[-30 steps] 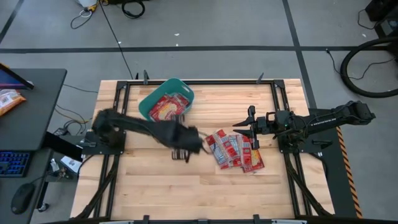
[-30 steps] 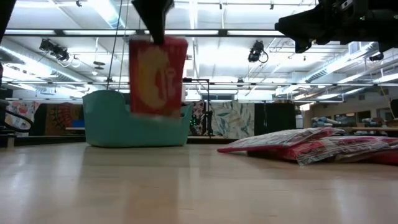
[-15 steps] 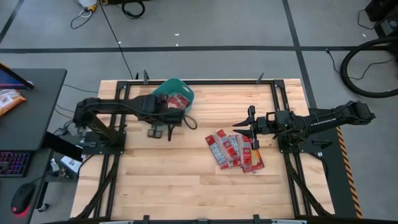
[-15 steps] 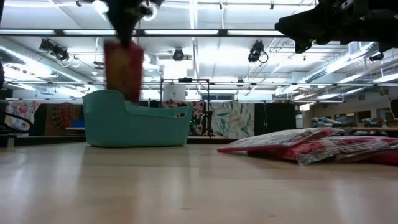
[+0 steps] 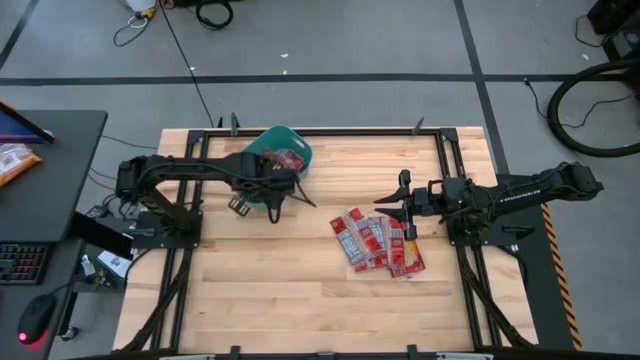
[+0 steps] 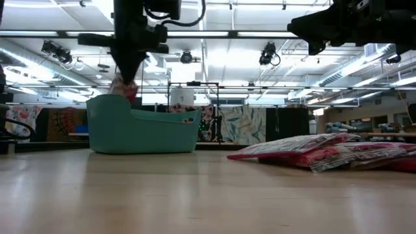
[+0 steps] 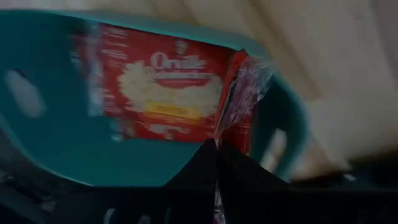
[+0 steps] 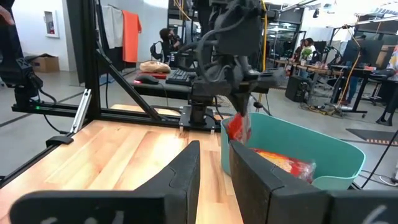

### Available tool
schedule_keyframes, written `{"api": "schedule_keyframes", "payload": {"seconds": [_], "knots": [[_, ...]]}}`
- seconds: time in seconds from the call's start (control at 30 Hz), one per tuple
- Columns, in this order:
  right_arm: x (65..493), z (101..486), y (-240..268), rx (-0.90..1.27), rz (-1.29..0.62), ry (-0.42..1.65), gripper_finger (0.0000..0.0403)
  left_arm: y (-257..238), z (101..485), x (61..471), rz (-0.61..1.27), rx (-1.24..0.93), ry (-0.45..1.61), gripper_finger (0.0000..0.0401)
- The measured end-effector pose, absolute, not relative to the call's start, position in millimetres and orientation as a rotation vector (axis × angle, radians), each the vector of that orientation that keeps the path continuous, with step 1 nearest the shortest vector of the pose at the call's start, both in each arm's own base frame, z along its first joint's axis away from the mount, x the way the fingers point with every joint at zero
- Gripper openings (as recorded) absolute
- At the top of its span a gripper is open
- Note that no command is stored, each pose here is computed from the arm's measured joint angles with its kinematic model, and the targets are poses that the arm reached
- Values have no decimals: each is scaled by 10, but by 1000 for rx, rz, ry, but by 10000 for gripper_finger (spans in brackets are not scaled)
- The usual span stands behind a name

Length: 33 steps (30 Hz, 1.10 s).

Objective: Sort popcorn bags into baskets
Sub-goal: Put the red popcorn bag into the blue bin

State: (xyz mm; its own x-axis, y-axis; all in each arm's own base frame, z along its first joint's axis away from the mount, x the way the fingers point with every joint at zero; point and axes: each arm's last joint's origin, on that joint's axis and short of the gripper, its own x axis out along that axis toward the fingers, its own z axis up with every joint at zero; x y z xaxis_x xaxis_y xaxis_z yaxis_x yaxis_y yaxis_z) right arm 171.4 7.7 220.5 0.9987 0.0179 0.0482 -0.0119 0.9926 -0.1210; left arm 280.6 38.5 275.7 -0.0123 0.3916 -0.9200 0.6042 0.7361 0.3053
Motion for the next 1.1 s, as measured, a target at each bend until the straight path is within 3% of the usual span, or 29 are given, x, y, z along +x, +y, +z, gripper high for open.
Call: {"api": "schedule_keyframes", "payload": {"seconds": [0.33,0.57,0.77,0.93,1.1], "knots": [[1714,2204,77,-121,15,-49,91,747,2802,3003,-2,825,1435,43],[1714,2204,77,-123,15,-49,91,947,2727,3043,144,768,1367,120],[1714,2192,77,-125,16,-36,91,992,2687,3143,466,563,1191,182],[1720,2133,78,-125,19,22,91,721,2676,3250,213,381,1064,176],[1765,2066,78,-127,17,66,91,410,2652,3338,202,243,1008,160]]}}
